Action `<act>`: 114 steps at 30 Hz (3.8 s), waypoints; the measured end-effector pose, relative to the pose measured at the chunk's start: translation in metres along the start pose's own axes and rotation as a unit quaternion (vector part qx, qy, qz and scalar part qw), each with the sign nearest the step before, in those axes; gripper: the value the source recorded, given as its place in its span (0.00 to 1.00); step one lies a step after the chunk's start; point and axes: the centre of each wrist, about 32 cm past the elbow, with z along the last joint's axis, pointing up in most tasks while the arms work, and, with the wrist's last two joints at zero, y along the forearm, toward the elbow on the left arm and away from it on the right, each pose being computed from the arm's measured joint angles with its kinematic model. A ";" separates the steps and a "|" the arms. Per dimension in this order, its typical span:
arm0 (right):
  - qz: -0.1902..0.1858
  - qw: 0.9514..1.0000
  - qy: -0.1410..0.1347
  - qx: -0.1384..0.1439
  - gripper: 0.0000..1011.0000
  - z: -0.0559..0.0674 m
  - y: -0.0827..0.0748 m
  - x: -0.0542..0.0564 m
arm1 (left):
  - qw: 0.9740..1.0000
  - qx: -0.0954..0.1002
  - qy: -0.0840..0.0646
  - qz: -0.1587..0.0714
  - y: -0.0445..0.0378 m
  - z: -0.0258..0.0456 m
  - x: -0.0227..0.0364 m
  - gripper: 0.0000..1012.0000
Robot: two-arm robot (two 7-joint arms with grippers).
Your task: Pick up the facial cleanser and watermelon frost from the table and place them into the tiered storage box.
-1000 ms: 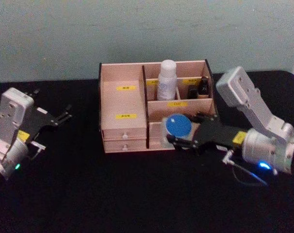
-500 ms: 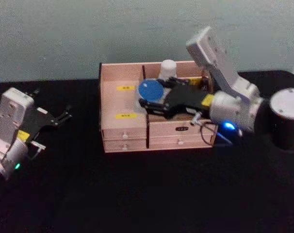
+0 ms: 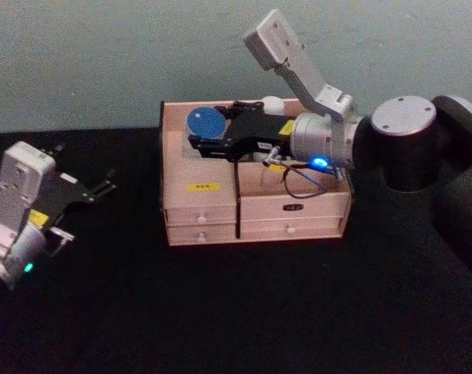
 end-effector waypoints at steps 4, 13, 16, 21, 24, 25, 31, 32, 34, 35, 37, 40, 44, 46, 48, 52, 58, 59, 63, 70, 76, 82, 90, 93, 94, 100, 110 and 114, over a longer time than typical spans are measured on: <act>0.001 1.000 0.005 -0.013 0.72 0.002 0.010 0.002 | 1.000 0.000 0.000 0.000 0.0000 0.0000 0.0000 0.99; 0.001 0.999 0.021 -0.038 0.72 0.002 0.023 0.003 | 1.000 0.000 0.000 0.000 0.0000 0.0000 0.0000 0.99; 0.002 0.999 0.025 -0.048 0.72 0.001 0.026 0.003 | 1.000 0.000 0.000 0.000 0.0000 0.0000 0.0000 0.99; 0.001 0.998 0.032 -0.058 0.72 -0.002 0.030 0.003 | 1.000 0.000 0.000 0.000 0.0000 0.0000 0.0000 0.99; 0.001 0.997 0.034 -0.063 0.72 -0.004 0.031 0.003 | 1.000 0.000 0.000 0.000 0.0000 0.0000 0.0000 0.99; 0.001 0.997 0.035 -0.064 0.72 -0.005 0.032 0.003 | 1.000 0.000 0.000 0.000 0.0000 0.0000 0.0000 0.99; 0.002 0.997 0.036 -0.073 0.72 -0.007 0.035 0.002 | 1.000 0.000 0.000 0.000 0.0000 0.0000 0.0000 0.99; 0.002 0.997 0.036 -0.073 0.72 -0.007 0.035 0.002 | 1.000 0.000 0.000 0.000 0.0000 0.0000 0.0000 0.99; 0.003 0.996 0.034 -0.077 0.72 -0.007 0.036 0.001 | 1.000 0.000 0.000 0.000 0.0000 0.0000 0.0000 0.99; 0.003 0.996 0.033 -0.077 0.72 -0.007 0.036 0.001 | 1.000 0.000 0.000 0.000 0.0000 0.0000 0.0000 0.99; 0.003 0.996 0.033 -0.077 0.72 -0.007 0.036 0.001 | 1.000 0.000 0.000 0.000 0.0000 0.0000 0.0000 0.99; 0.003 0.996 0.033 -0.077 0.72 -0.007 0.036 0.001 | 1.000 0.000 0.000 0.000 0.0000 0.0000 0.0000 0.99; 0.002 0.996 0.034 -0.077 0.72 -0.007 0.036 0.002 | 1.000 0.000 0.000 0.000 0.0000 0.0000 0.0000 0.99; 0.003 0.996 0.034 -0.077 0.72 -0.007 0.036 0.002 | 1.000 0.000 0.000 0.000 0.0000 0.0000 0.0000 0.99; 0.003 0.996 0.034 -0.077 0.73 -0.007 0.036 0.002 | 1.000 0.000 0.000 0.000 0.0000 0.0000 0.0000 0.99; 0.003 0.997 0.034 -0.076 0.84 -0.007 0.035 0.002 | 1.000 0.000 0.000 0.000 0.0000 0.0000 0.0000 0.99; 0.003 0.997 0.034 -0.075 0.97 -0.007 0.035 0.002 | 1.000 0.000 0.000 0.000 0.0000 0.0000 0.0000 0.99; 0.003 0.997 0.035 -0.075 0.99 -0.007 0.035 0.002 | 1.000 0.000 0.000 0.000 0.0000 0.0000 0.0000 0.99; 0.003 0.997 0.035 -0.075 0.99 -0.007 0.035 0.002 | 1.000 0.000 0.000 0.000 0.0000 0.0000 0.0000 0.99; 0.003 0.997 0.035 -0.075 0.99 -0.007 0.035 0.002 | 1.000 0.000 0.000 0.000 0.0000 0.0000 0.0000 0.99; 0.004 0.997 0.034 -0.064 0.99 -0.006 0.033 0.002 | 1.000 0.000 0.000 0.000 0.0000 0.0000 0.0000 0.99; 0.001 1.000 0.023 -0.008 0.99 0.000 0.018 0.000 | 1.000 0.000 0.000 0.000 0.0000 0.0000 0.0000 0.99; -0.026 0.997 0.005 0.078 0.99 0.001 -0.013 -0.011 | 1.000 0.000 0.000 0.000 0.0000 0.0000 0.0000 0.99; -0.054 0.993 0.007 0.106 0.99 -0.007 -0.029 -0.018 | 1.000 0.000 0.000 0.000 0.0000 0.0000 0.0000 0.99; -0.062 0.992 0.008 0.113 0.99 -0.010 -0.033 -0.020 | 1.000 0.000 0.000 0.000 0.0000 0.0000 0.0000 0.99; -0.143 0.978 0.017 0.149 0.99 -0.037 -0.066 -0.039 | 1.000 0.000 0.000 0.000 0.0000 0.0000 0.0000 0.99; -0.297 0.946 0.047 0.124 0.99 -0.085 -0.113 -0.075 | 1.000 0.000 0.000 0.000 0.0000 0.0000 0.0000 0.99; -0.341 0.932 0.067 0.098 0.99 -0.103 -0.126 -0.087 | 1.000 0.000 0.000 0.000 0.0000 0.0000 0.0000 0.99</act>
